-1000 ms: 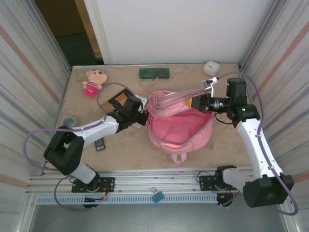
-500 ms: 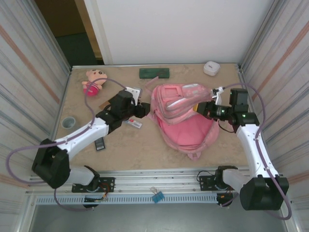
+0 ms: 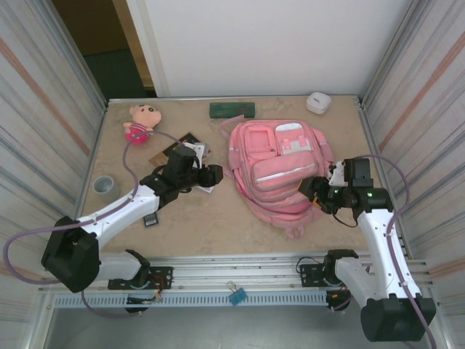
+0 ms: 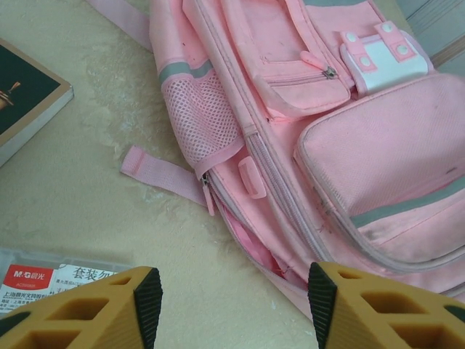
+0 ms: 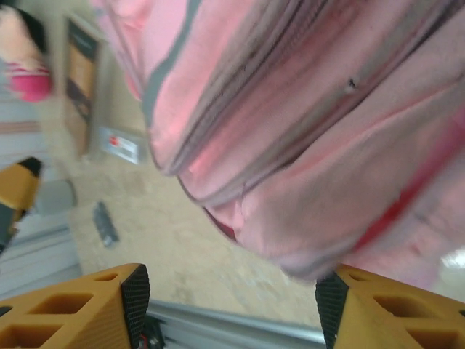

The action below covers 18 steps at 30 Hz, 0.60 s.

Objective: Pack the student bag

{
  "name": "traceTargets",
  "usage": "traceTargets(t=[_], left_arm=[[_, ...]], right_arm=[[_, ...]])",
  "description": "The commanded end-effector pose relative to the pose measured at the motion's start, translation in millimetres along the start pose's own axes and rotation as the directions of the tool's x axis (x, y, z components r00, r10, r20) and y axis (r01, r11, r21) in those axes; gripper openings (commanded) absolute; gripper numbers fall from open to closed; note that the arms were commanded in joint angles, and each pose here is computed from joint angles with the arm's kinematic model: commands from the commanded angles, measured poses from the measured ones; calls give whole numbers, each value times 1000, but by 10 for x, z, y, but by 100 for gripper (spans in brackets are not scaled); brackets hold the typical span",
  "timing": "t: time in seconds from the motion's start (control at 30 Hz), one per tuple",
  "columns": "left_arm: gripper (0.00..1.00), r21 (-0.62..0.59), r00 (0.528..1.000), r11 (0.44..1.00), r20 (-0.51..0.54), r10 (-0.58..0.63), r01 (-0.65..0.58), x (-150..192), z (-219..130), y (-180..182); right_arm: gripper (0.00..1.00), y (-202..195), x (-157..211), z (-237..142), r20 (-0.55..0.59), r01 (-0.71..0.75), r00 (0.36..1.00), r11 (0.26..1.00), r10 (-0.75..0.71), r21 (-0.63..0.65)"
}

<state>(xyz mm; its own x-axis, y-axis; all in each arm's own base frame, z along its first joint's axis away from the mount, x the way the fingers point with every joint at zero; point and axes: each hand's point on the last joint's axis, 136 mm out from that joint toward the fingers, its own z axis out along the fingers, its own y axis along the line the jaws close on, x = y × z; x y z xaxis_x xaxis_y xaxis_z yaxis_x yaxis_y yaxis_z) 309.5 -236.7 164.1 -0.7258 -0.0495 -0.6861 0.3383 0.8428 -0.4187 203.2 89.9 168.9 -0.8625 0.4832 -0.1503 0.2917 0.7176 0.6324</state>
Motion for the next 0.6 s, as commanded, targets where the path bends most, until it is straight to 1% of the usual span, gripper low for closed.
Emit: traceTargets(t=[0.0,0.1,0.17,0.2,0.23,0.27,0.33,0.37,0.5,0.57], left_arm=[[57,-20,999,1000,-24,-24,23,18,6,4],[57,-36,999,999,-31,-25,23,0,-17,14],[57,-41,999,999,-24,-23,22,-25,-38,17],[57,-46,1000,999,-18,-23,22,-31,-49,23],[57,-50,1000,999,-13,-22,21,-42,-57,34],[58,-51,1000,999,-6,-18,18,-62,-69,33],[58,-54,1000,998,6,-21,21,-96,-84,50],[58,-56,1000,998,7,-24,25,-97,-88,68],[59,-81,999,996,19,-42,43,-137,-131,180],[59,-94,998,994,31,-56,58,-159,-171,250]], right_arm=[[64,-262,180,-166,-38,-38,998,977,47,209],[65,-283,169,-387,-32,8,999,941,3,338],[65,-223,112,-572,-20,55,998,912,-51,408],[65,-146,60,-647,-8,86,996,901,-91,424],[65,-39,26,-692,4,125,990,901,-139,416],[65,85,-35,-642,-9,173,983,896,-185,410],[64,350,-151,-488,-7,264,960,892,-281,367],[64,511,-219,-334,-8,308,946,890,-324,338],[63,1158,-401,433,-15,460,885,869,-465,183],[62,1359,-549,780,14,485,871,863,-492,141]])
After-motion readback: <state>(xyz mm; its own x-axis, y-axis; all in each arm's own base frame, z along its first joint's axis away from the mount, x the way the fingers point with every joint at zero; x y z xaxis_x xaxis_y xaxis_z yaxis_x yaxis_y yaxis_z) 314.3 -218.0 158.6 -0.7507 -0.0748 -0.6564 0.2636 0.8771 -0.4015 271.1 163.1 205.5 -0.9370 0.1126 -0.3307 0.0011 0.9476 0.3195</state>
